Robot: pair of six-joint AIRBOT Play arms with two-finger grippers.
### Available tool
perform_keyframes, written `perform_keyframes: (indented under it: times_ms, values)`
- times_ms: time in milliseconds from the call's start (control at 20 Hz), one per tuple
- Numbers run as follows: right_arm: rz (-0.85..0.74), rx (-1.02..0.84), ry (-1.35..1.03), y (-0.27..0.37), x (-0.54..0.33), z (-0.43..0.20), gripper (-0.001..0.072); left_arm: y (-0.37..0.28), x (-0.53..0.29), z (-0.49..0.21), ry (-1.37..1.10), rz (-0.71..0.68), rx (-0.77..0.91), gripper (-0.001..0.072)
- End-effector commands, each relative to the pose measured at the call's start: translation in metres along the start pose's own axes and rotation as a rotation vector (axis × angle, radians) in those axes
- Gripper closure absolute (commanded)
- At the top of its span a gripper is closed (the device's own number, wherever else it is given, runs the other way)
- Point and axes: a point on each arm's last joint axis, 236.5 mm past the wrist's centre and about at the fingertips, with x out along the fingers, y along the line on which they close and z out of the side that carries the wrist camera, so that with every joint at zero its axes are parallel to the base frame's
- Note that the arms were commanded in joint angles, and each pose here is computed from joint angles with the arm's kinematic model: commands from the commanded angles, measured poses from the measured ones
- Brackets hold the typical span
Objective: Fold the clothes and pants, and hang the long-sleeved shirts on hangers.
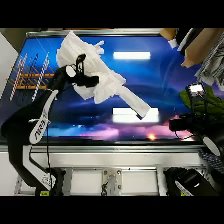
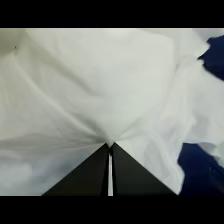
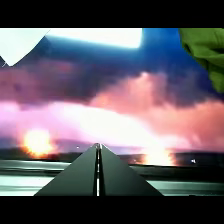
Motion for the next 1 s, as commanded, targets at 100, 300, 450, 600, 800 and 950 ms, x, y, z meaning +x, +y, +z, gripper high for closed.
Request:
perform_keyframes:
  times_ms: [100,300,450,600,800,950]
  values:
    - [0.031,0.015,0.004,0.007,0.000,-0.001,0.0692,-0.086,-0.100,0.040,-0.190,-0.091,0.144,0.0693]
    - [-0.252,0.152,-0.214,-0.079,-0.042,0.049,0.0692,-0.195,-0.150,0.015,-0.245,-0.233,0.301,0.0693]
    - [-0.359,0.281,-0.384,-0.134,-0.089,0.074,0.0694,-0.299,-0.166,-0.020,-0.317,-0.392,0.416,0.0693]
    - [-0.427,0.376,-0.467,-0.168,-0.111,0.072,0.0694,-0.382,-0.166,-0.060,-0.376,-0.533,0.478,0.0693]
    - [-0.476,0.436,-0.439,-0.186,-0.111,0.060,0.0694,-0.415,-0.143,-0.099,-0.323,-0.585,0.466,0.0693]
    - [-0.445,0.492,-0.443,-0.182,-0.106,0.060,0.0691,-0.402,-0.128,-0.103,-0.270,-0.552,0.470,0.0209]
